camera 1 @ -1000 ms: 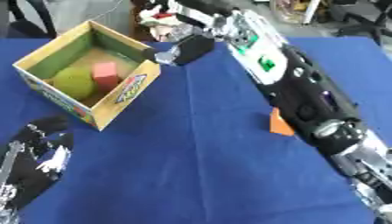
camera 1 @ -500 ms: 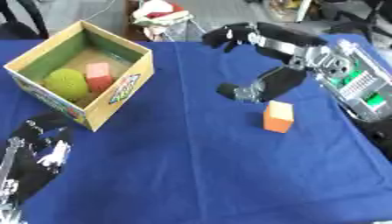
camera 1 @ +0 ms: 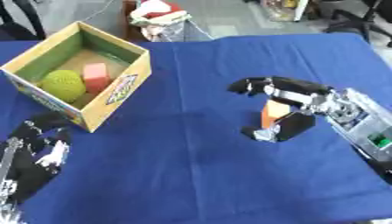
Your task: Pick up objects on the table and place them in the box.
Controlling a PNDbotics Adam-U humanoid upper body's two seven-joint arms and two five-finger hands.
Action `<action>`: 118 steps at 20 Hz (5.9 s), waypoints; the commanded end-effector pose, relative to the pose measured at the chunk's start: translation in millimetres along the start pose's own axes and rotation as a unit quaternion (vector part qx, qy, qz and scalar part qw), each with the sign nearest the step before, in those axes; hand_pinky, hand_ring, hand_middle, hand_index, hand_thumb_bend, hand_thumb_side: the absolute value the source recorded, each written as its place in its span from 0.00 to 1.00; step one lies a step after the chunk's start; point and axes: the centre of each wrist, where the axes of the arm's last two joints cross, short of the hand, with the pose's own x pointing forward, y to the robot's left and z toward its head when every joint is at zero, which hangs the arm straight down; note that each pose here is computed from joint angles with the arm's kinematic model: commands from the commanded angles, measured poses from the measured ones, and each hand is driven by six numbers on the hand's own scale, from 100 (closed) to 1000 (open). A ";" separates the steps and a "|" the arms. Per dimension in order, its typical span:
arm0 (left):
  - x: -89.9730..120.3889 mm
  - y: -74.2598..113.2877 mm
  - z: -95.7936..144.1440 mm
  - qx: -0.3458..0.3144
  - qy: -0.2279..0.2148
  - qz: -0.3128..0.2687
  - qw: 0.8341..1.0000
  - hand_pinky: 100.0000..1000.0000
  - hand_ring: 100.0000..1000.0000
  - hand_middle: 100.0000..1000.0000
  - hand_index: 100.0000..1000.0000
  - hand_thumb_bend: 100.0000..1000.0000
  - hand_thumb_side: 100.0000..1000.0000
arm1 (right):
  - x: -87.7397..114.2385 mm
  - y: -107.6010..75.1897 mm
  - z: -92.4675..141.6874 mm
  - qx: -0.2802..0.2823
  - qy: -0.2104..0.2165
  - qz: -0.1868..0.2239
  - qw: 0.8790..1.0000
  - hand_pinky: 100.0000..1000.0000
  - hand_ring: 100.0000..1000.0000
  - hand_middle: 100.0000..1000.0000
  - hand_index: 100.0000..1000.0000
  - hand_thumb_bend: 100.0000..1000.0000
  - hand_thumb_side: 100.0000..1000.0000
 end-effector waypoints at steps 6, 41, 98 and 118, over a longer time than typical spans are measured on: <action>3.9 5.9 -2.0 0.004 -0.008 -0.009 1.000 0.50 0.76 0.72 0.78 0.12 0.28 | -22.6 4.1 12.1 -0.005 0.047 0.042 0.998 0.90 0.96 0.99 1.00 0.27 0.42; 4.4 5.3 -2.8 0.003 -0.009 -0.009 1.000 0.50 0.76 0.72 0.78 0.12 0.28 | -78.3 20.8 35.3 -0.092 0.180 0.077 0.976 0.80 0.80 0.74 0.90 0.21 0.31; 14.0 -16.0 -14.5 -0.057 -0.035 0.018 0.998 0.49 0.76 0.72 0.78 0.11 0.28 | 96.9 -90.5 -214.6 -0.201 -0.031 0.202 0.958 0.84 0.87 0.96 0.99 0.42 0.45; 6.1 3.5 -4.4 0.007 -0.013 -0.001 1.000 0.49 0.76 0.72 0.78 0.12 0.28 | 92.1 -121.9 -34.4 -0.372 -0.163 -0.007 0.914 0.74 0.81 0.78 0.91 0.20 0.36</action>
